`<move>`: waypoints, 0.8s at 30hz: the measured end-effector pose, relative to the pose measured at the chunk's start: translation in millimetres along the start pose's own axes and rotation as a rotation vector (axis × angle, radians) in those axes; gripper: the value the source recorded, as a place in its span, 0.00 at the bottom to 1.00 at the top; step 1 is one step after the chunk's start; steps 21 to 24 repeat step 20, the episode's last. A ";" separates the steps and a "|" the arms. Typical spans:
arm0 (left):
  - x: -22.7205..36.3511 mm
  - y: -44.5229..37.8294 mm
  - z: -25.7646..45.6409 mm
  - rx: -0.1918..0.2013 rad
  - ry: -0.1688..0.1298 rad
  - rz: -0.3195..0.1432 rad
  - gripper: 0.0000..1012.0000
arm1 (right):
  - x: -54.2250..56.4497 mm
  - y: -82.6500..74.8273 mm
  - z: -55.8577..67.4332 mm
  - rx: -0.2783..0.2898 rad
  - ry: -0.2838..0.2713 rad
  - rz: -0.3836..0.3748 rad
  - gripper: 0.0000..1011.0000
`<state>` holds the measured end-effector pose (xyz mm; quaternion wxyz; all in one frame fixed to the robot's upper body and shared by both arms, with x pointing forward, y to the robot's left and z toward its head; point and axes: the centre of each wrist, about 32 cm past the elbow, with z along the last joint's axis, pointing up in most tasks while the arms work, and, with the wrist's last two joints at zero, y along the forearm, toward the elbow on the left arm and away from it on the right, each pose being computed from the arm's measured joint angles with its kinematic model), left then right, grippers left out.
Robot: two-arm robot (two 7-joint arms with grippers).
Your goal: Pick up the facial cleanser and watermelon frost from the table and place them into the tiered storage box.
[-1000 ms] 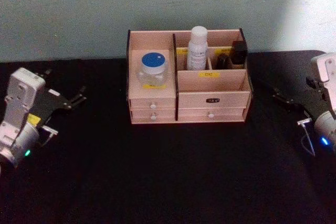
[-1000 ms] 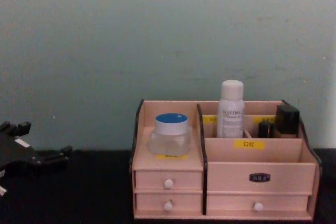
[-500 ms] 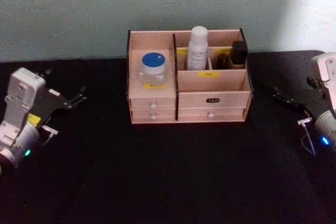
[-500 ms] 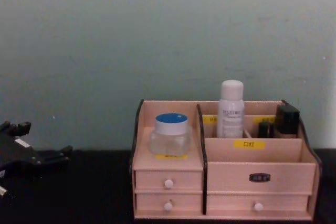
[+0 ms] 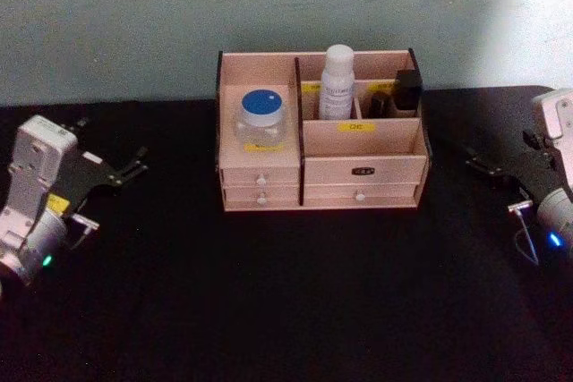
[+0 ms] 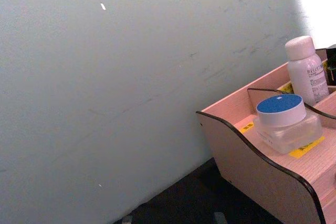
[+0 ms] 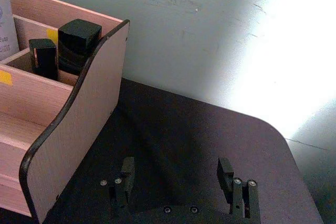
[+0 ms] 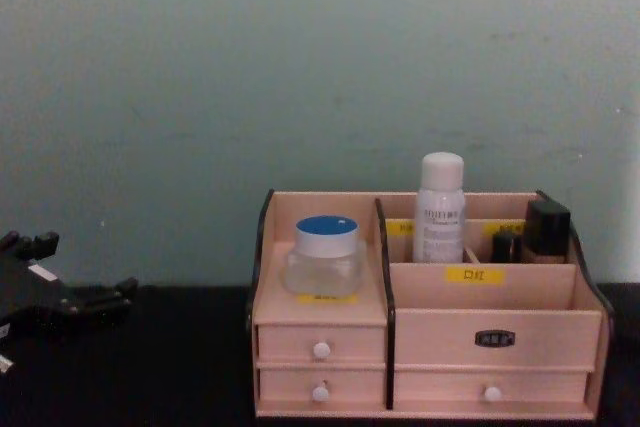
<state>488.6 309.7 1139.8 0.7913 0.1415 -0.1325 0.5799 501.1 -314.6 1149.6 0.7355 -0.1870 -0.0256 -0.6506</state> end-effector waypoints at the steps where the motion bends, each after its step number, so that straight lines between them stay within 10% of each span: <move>1: 0.0 0.0 0.0 0.000 0.000 0.000 0.99 | 0.0 0.0 0.0 0.000 0.000 0.000 0.99; 24: 0.0 0.0 0.0 0.000 0.000 0.000 0.99 | 0.0 0.0 0.1 0.000 0.001 0.000 0.99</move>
